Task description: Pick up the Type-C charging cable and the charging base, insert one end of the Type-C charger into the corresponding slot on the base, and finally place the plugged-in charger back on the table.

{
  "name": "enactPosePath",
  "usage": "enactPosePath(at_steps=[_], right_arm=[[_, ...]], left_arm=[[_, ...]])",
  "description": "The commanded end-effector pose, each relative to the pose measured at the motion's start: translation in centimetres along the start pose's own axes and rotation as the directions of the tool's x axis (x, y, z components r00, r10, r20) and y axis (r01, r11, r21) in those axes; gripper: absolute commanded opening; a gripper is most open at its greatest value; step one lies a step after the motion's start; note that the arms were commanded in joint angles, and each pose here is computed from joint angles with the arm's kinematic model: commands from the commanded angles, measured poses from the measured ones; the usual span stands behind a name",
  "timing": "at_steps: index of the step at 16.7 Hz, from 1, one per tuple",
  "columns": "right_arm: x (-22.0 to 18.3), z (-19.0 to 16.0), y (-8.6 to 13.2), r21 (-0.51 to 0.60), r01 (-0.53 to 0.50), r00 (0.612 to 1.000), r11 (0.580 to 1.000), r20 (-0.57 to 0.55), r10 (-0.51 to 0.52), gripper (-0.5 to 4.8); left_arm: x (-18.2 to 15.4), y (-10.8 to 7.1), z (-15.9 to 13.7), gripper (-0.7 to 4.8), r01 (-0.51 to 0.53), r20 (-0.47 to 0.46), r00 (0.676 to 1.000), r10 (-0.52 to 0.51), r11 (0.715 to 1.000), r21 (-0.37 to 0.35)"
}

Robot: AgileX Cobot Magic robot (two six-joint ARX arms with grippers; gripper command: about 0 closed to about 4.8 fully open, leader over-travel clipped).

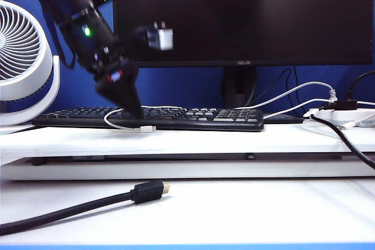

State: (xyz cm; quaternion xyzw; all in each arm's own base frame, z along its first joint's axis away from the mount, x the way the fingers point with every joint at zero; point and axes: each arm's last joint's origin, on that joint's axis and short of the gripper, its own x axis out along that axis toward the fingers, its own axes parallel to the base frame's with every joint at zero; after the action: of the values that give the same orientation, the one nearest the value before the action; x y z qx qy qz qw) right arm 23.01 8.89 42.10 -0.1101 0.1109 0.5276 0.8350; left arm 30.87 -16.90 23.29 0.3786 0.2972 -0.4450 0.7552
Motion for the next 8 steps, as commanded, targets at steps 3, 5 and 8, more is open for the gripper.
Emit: enactPosePath(at_steps=[3, 5, 8], right_arm=[[-0.2, 0.5, 0.2, -0.022, -0.002, 1.0, 1.0, 0.027, 0.003, 0.0], [-0.2, 0.5, 0.2, -0.023, -0.002, 1.0, 1.0, 0.028, 0.002, 0.0], [-0.2, 0.5, 0.2, -0.022, -0.001, 1.0, 1.0, 0.028, 0.002, 0.0]], left_arm=[[1.0, 1.2, 1.1, 2.68, 0.016, -0.004, 1.0, -0.016, 1.0, 0.018], [1.2, 1.8, 1.6, 2.68, 0.015, -0.003, 1.0, -0.015, 1.0, 0.017], [1.2, 1.5, 1.4, 2.68, 0.079, -0.033, 0.996, -0.079, 0.997, 0.003]])
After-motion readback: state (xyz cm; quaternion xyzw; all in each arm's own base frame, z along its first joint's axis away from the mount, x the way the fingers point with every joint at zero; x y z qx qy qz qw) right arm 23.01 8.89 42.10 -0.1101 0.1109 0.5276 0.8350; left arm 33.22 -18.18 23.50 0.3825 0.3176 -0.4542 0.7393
